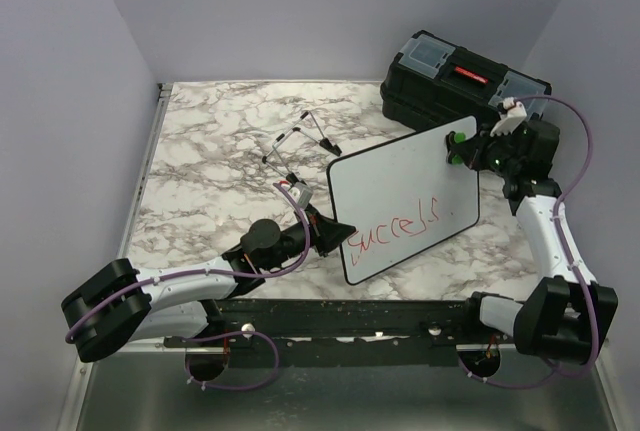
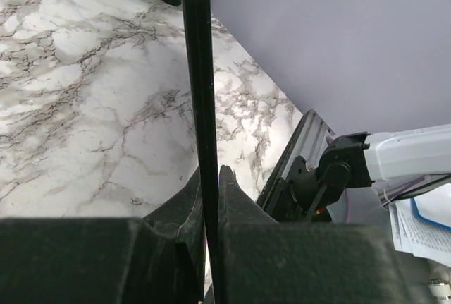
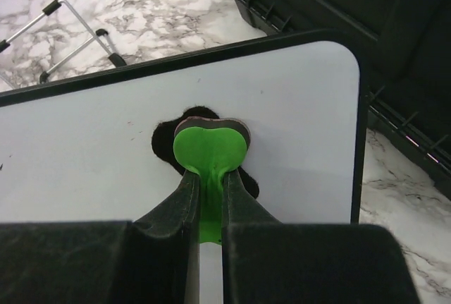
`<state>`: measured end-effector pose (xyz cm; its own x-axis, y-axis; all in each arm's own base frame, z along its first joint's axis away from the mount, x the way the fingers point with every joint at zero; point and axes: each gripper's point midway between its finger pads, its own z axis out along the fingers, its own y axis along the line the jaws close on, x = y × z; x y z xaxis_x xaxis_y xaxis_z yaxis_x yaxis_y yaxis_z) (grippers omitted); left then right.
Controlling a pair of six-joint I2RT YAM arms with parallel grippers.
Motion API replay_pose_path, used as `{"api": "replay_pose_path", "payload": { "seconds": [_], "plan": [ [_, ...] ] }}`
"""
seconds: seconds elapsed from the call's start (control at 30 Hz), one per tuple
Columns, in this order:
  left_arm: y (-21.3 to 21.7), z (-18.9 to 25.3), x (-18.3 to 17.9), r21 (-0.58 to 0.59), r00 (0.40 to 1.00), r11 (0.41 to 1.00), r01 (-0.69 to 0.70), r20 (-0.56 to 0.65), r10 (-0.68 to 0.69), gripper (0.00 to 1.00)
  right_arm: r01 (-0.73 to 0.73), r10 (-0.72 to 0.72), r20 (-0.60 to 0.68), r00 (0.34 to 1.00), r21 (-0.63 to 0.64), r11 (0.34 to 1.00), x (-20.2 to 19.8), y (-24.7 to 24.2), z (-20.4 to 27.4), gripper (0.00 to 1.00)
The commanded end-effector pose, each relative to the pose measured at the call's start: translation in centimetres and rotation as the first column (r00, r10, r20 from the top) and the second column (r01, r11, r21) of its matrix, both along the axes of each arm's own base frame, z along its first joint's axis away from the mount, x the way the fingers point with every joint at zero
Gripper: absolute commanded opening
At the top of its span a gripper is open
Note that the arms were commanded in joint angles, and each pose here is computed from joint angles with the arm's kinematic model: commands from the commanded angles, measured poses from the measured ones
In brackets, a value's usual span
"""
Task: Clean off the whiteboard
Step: Erase the whiteboard at the center of the board.
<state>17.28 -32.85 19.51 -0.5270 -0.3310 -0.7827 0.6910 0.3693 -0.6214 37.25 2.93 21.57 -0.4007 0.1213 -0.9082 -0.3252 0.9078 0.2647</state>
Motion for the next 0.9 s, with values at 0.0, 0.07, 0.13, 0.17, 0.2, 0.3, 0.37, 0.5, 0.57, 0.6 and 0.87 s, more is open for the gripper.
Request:
{"api": "replay_pose_path", "payload": {
  "seconds": [0.0, 0.07, 0.13, 0.17, 0.2, 0.3, 0.37, 0.5, 0.57, 0.6, 0.87],
  "plan": [
    [-0.2, 6.6, -0.9, -0.17, 0.988, 0.984, 0.054, 0.151, -0.028, 0.0, -0.109, 0.109, 0.001, 0.994, -0.022, 0.994, -2.2, 1.5, -0.8, 0.01],
    [-0.2, 6.7, -0.9, -0.17, 0.988, 0.984, 0.055, 0.152, -0.029, 0.0, -0.256, 0.257, -0.019, 0.966, 0.039, 0.966, -4.4, 3.8, -1.6, 0.01],
    [-0.2, 6.8, -0.9, -0.174, 0.988, 0.983, 0.055, 0.154, -0.028, 0.0, -0.359, 0.362, -0.017, 0.932, 0.094, 0.929, -5.9, 5.6, -1.9, 0.01],
    [-0.2, 6.7, -0.9, -0.173, 0.988, 0.983, 0.055, 0.153, -0.028, 0.0, -0.382, 0.385, -0.009, 0.923, 0.098, 0.919, -6.1, 6.1, -1.7, 0.01],
    [-0.1, 6.7, -0.9, -0.173, 0.988, 0.984, 0.053, 0.153, -0.027, 0.0, -0.39, 0.393, -0.003, 0.92, 0.095, 0.916, -6.1, 6.3, -1.5, 0.0],
    [-0.1, 6.7, -0.8, -0.17, 0.988, 0.984, 0.05, 0.15, -0.024, 0.0, -0.392, 0.391, 0.02, 0.92, 0.084, 0.916, -5.4, 6.3, -0.2, 0.01],
    [0.0, 6.6, -0.8, -0.168, 0.989, 0.985, 0.047, 0.147, -0.022, 0.0, -0.381, 0.379, 0.031, 0.925, 0.071, 0.922, -4.8, 6.1, 0.5, 0.01],
    [0.0, 6.6, -0.8, -0.166, 0.989, 0.985, 0.046, 0.146, -0.022, 0.0, -0.37, 0.367, 0.047, 0.929, 0.069, 0.926, -4.1, 5.9, 1.7, 0.01],
    [-0.1, 6.6, -0.8, -0.165, 0.989, 0.985, 0.046, 0.147, -0.022, 0.0, -0.351, 0.349, 0.045, 0.936, 0.09, 0.932, -3.7, 5.9, 2.3, 0.01],
    [-0.1, 6.6, -0.8, -0.163, 0.989, 0.986, 0.046, 0.146, -0.022, 0.0, -0.327, 0.326, 0.034, 0.945, 0.126, 0.937, -3.5, 5.8, 3.1, 0.01],
    [0.0, 6.4, -0.8, -0.165, 0.989, 0.985, 0.045, 0.144, -0.021, 0.0, 0.008, -0.013, 0.143, 0.99, 0.036, 0.999, 0.6, 1.0, 7.8, 0.01]
  ]
}}
